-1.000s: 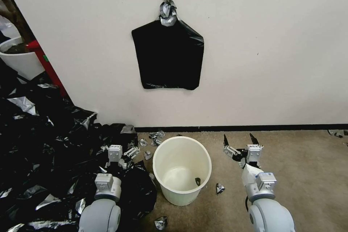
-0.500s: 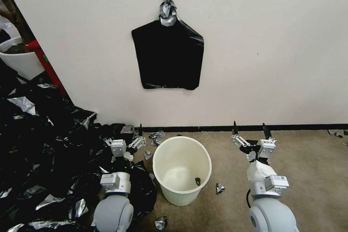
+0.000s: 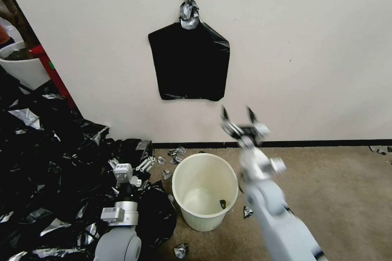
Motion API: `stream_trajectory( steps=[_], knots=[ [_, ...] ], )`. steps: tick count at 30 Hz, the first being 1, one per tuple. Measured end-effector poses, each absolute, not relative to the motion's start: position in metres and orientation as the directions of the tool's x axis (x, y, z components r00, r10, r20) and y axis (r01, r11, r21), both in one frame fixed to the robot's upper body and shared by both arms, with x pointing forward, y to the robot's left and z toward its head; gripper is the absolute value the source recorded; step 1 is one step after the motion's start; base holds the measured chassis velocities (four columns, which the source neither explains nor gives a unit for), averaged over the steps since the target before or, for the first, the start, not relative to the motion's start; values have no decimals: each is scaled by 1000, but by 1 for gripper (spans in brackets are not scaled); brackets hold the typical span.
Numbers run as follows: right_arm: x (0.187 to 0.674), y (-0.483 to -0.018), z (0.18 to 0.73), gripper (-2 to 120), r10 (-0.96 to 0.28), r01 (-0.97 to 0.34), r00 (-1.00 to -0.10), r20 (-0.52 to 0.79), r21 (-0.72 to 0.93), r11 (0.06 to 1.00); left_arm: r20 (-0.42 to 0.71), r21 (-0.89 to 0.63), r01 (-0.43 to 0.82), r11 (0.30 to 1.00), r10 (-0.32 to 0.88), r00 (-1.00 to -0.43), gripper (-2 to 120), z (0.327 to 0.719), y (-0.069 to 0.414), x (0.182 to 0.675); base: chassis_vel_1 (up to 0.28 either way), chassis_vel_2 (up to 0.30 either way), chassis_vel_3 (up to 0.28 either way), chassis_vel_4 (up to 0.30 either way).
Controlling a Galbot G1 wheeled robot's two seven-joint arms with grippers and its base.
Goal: Place a trash bag onto the trash bin.
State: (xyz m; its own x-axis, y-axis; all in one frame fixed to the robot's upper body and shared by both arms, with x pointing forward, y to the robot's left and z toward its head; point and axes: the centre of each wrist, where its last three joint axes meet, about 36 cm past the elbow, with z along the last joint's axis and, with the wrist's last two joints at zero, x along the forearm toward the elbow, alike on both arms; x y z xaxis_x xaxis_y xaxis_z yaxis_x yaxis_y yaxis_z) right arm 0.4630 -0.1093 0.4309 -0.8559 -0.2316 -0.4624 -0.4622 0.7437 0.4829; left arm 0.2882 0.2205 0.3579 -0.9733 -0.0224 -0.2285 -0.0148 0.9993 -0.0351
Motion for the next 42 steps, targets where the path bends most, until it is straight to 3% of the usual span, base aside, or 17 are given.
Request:
stream_trajectory(
  steps=[4, 10, 25, 28, 38, 42],
  knots=[
    [506, -75, 472, 100, -254, -526, -841, -478, 613, 589, -227, -9, -26, 1000, -28, -974, 100, 359, 225, 285, 0, 0, 0, 0],
    [576, -37, 535, 100, -248, -495, -869, -428, 735, 464, -219, 10, -47, 999, -43, -975, 100, 356, 227, 283, 0, 0, 0, 0],
    [605, -28, 575, 96, -262, -530, -847, -462, 713, 459, -208, 36, -76, 996, -67, -976, 100, 348, 231, 282, 0, 0, 0, 0],
    [611, -23, 581, 76, -270, -539, -842, -468, 704, 462, -203, 49, -96, 994, -84, -976, 100, 342, 231, 280, 0, 0, 0, 0],
    [618, -18, 579, 44, -278, -549, -835, -474, 687, 477, -201, 52, -106, 993, -94, -975, 100, 340, 230, 278, 0, 0, 0, 0],
    [619, -19, 578, 25, -275, -558, -828, -488, 677, 480, -200, 52, -107, 993, -95, -975, 100, 339, 228, 276, 0, 0, 0, 0]
  ],
)
